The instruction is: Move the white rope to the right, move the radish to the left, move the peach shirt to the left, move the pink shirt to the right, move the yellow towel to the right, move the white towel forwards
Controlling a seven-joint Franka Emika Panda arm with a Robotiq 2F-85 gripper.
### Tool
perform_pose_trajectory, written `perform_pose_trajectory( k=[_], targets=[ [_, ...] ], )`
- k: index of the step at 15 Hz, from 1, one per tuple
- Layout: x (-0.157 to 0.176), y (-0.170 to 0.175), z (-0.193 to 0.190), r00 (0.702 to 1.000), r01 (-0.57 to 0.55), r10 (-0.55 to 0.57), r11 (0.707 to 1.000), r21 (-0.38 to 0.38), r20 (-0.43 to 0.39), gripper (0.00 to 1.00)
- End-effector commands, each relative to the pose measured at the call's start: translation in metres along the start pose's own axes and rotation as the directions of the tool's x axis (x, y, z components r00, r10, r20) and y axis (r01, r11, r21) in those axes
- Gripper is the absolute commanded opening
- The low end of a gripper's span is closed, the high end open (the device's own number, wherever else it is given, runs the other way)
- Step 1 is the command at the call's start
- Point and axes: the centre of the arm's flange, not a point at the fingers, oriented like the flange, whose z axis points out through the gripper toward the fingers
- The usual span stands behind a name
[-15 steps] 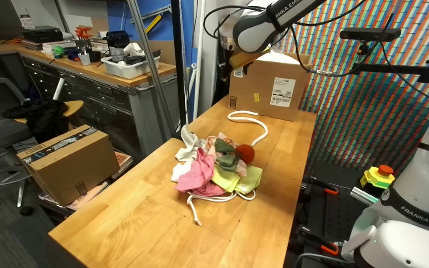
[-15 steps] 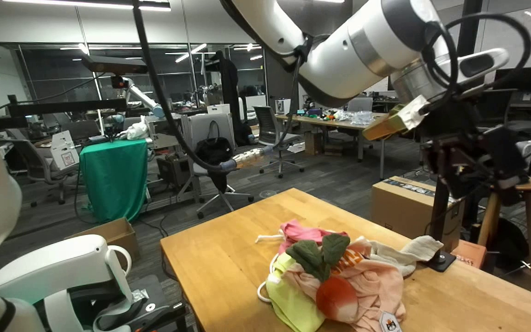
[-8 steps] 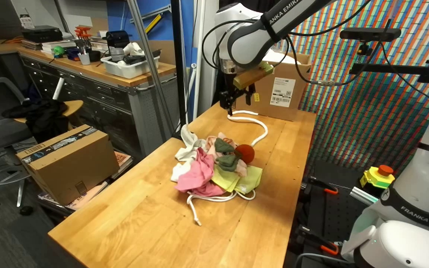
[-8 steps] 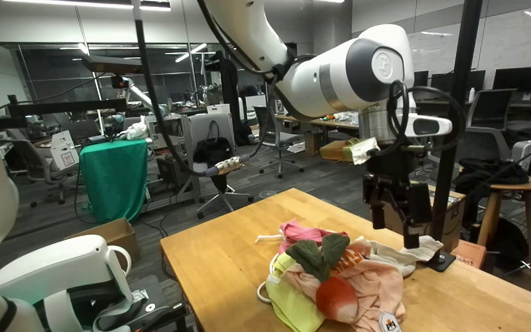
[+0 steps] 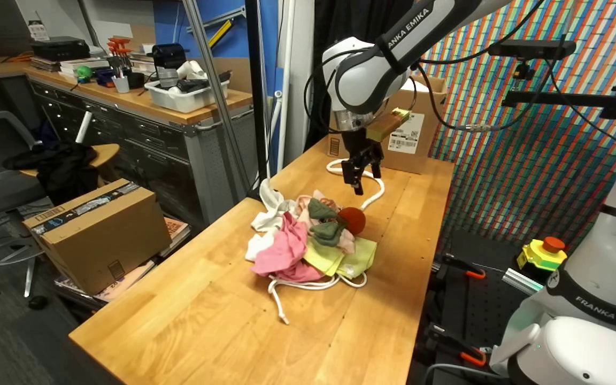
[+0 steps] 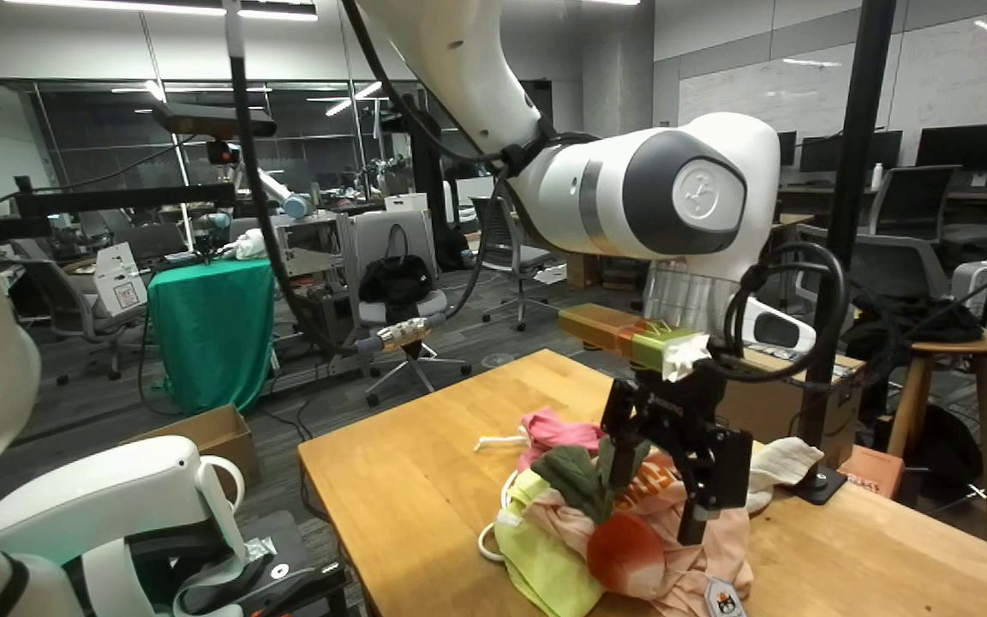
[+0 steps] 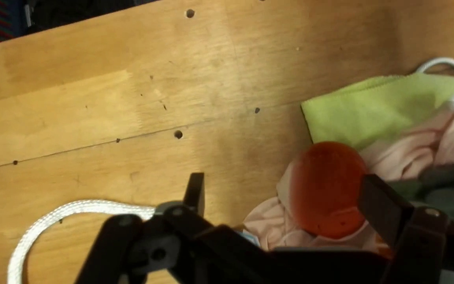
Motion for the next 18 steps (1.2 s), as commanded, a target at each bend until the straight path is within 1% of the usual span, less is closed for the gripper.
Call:
perform_pose_trajectory(
  k=[1,2,4,7,10,13,18],
  targets=[
    [-0.011,-0.009,0.014,0.980,0.196,-0.197,0.980,0.026,0.035,1.00],
    [-0.012,-0.014,0.018,0.971,0.235,-0.235,0.972,0.019,0.030,1.00],
    [-0.013,-0.029,0.024,0.963,0.270,-0.270,0.963,-0.003,0.000,1.00],
    [-0.011,-0.053,0.029,0.962,0.258,-0.257,0.966,-0.001,-0.095,1.00],
    [-0.006,-0.066,0.034,0.950,0.247,-0.246,0.969,-0.021,-0.191,1.00],
    [-0.001,-0.066,0.042,0.944,0.231,-0.231,0.973,-0.028,-0.234,1.00],
    [0.010,-0.055,0.056,0.948,0.183,-0.186,0.982,-0.038,-0.256,1.00]
  ],
)
